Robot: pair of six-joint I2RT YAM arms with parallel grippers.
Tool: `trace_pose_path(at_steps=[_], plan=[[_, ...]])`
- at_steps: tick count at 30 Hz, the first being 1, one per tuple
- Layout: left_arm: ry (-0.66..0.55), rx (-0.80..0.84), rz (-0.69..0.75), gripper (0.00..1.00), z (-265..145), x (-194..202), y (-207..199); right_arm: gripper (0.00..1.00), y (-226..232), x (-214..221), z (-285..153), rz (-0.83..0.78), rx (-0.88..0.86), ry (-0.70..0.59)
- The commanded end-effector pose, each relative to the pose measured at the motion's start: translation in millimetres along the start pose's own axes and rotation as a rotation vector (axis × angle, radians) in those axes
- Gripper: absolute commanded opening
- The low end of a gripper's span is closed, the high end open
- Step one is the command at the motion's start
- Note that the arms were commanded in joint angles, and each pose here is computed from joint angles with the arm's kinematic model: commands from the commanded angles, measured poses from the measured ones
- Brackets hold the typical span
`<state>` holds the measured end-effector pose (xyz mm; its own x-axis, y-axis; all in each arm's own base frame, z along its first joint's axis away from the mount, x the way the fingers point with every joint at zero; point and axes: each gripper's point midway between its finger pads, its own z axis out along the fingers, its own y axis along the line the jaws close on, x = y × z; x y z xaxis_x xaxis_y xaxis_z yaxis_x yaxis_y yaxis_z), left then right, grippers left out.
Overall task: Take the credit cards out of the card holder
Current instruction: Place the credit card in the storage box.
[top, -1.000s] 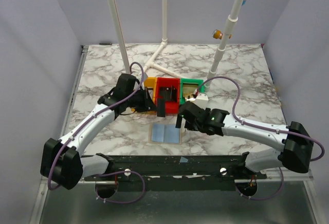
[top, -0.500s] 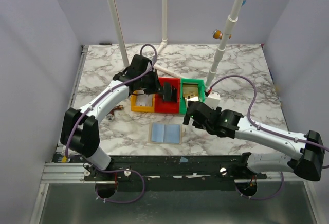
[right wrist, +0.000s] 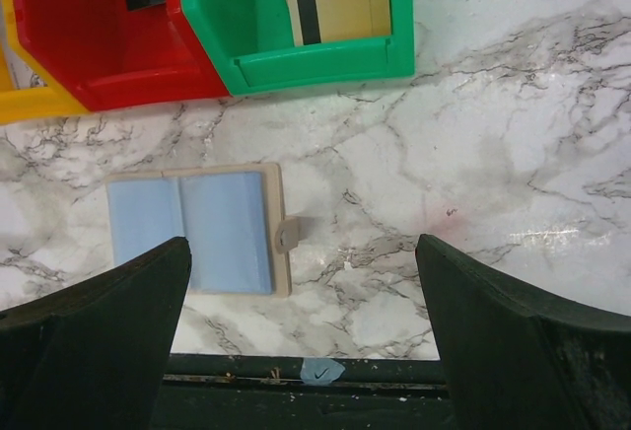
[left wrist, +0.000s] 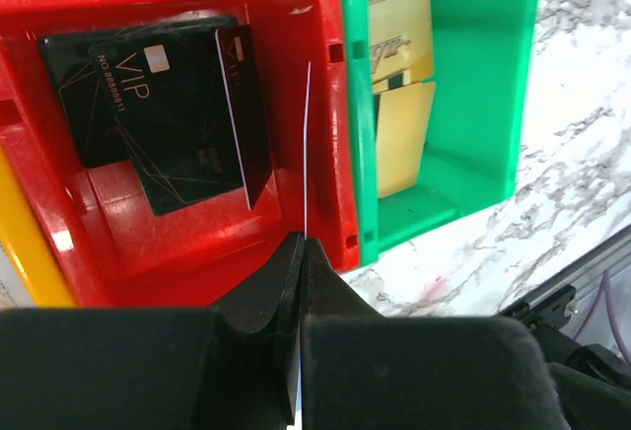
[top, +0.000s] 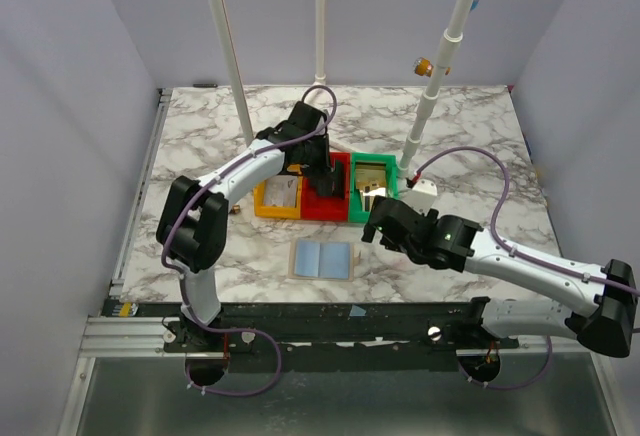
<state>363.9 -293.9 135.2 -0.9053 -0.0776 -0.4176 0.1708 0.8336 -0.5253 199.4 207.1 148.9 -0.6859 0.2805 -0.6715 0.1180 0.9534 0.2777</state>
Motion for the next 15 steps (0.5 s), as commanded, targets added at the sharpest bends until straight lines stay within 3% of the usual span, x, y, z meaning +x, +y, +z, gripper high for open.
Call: trace_pose_path(at_steps=[1, 15], plan=[[0.010, -0.050, -0.020, 0.00, 11, -2, 7, 1.00, -17, -2, 0, 0.004, 0.050, -0.027], [0.045, -0.054, -0.020, 0.00, 29, 2, 12, 1.00, -14, 4, 4, -0.002, 0.052, -0.006]])
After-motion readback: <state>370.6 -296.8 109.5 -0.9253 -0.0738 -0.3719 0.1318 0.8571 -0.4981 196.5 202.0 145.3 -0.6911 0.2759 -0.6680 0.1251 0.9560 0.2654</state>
